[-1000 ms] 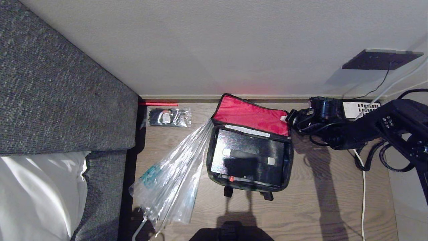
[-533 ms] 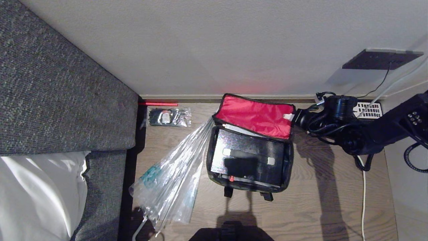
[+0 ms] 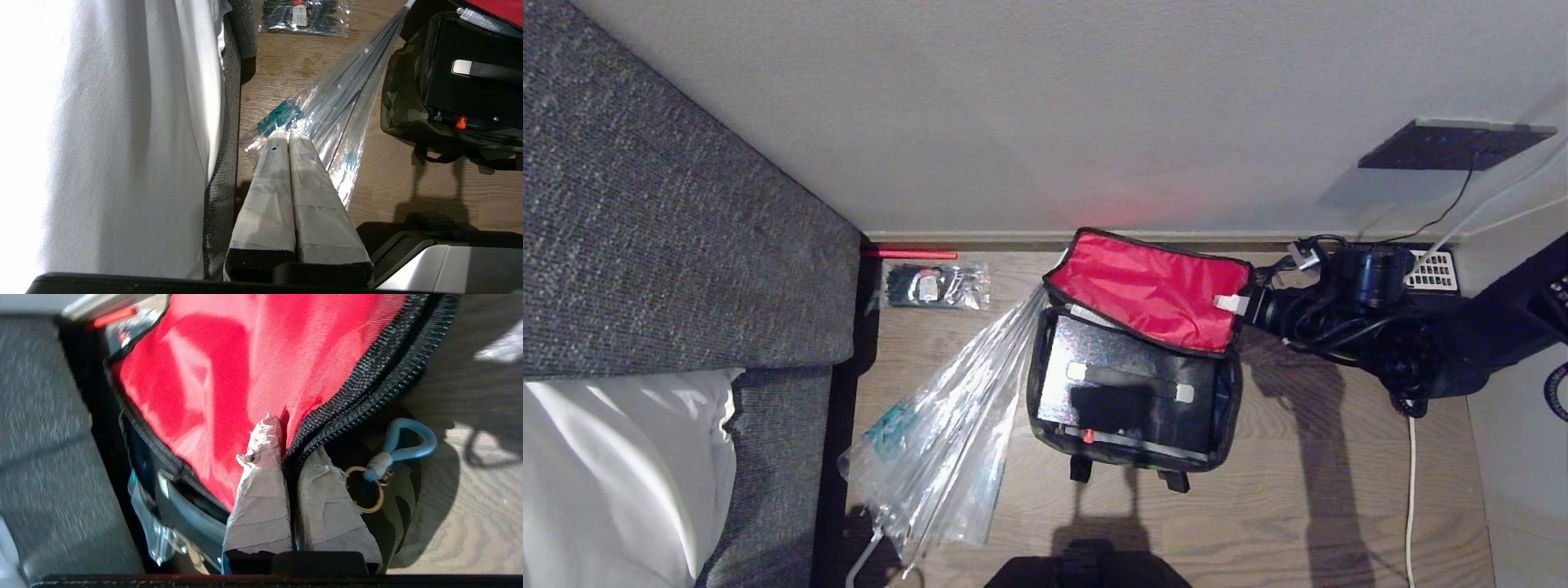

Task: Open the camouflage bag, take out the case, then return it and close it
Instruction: Close the top of the storage box

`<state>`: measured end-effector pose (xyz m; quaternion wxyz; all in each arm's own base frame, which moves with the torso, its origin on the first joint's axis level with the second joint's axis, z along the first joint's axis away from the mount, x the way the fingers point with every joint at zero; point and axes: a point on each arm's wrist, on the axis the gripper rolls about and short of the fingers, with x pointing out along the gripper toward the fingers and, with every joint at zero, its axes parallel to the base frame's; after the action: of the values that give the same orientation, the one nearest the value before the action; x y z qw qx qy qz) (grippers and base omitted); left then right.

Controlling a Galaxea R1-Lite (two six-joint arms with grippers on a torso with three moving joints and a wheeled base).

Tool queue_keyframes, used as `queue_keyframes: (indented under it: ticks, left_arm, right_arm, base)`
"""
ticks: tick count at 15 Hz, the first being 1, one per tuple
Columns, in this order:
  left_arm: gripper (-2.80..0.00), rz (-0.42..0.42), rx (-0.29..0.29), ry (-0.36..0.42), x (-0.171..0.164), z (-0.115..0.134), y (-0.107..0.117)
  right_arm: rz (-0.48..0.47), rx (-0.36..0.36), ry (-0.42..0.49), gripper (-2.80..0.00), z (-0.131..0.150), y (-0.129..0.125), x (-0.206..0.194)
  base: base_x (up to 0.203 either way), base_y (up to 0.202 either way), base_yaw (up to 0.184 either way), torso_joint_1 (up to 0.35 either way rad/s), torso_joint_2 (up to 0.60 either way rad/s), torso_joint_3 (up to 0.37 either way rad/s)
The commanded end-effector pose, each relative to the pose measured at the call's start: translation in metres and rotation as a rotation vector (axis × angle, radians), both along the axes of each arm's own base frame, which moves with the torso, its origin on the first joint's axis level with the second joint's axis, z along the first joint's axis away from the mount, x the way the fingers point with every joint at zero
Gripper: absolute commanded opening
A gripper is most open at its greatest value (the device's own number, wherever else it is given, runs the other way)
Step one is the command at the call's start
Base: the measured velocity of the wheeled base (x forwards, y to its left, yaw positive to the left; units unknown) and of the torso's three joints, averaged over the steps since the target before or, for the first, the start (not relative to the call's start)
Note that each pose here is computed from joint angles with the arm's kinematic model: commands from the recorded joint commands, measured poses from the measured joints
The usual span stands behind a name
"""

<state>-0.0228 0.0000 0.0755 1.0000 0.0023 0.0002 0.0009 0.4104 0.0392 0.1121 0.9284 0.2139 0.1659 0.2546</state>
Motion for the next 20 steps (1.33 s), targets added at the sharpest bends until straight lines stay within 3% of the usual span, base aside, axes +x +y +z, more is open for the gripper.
queue_keyframes:
  ticks: [1, 3, 7, 9, 18, 19, 20]
  left_arm:
    - [-2.8, 0.001, 0.0, 0.0, 0.0, 0.0, 0.0]
    - [-2.8, 0.0, 0.0, 0.0, 0.0, 0.0, 0.0]
    - [-2.8, 0.001, 0.0, 0.0, 0.0, 0.0, 0.0]
    - [-2.8, 0.0, 0.0, 0.0, 0.0, 0.0, 0.0]
    - [-2.8, 0.0, 0.0, 0.0, 0.0, 0.0, 0.0]
    - [-2.8, 0.0, 0.0, 0.0, 0.0, 0.0, 0.0]
    - [-2.8, 0.001, 0.0, -0.001, 0.0, 0.0, 0.0]
  right_arm:
    - [0.028, -0.02, -0.049, -2.8, 0.005, 0.0, -0.003]
    - [0.066, -0.029, -0.125, -2.8, 0.007, 0.001, -0.006]
    - [0.238, -0.006, -0.138, -2.8, -0.007, 0.002, -0.03]
    - [0.334, -0.028, -0.17, -2.8, -0.014, 0.002, -0.043]
    - [0.374, -0.074, -0.216, -2.8, -0.022, 0.002, -0.053]
    - [0.381, -0.078, -0.224, 0.0, -0.023, 0.002, -0.053]
    - [0.39, -0.075, -0.226, 0.0, -0.022, 0.002, -0.053]
  base:
    - [0.0, 0.0, 0.0, 0.0, 0.0, 0.0]
    - [0.0, 0.0, 0.0, 0.0, 0.0, 0.0]
    - [0.0, 0.0, 0.0, 0.0, 0.0, 0.0]
    - [0.0, 0.0, 0.0, 0.0, 0.0, 0.0]
    - [0.0, 0.0, 0.0, 0.0, 0.0, 0.0]
    - [0.0, 0.0, 0.0, 0.0, 0.0, 0.0]
    - [0.0, 0.0, 0.0, 0.0, 0.0, 0.0]
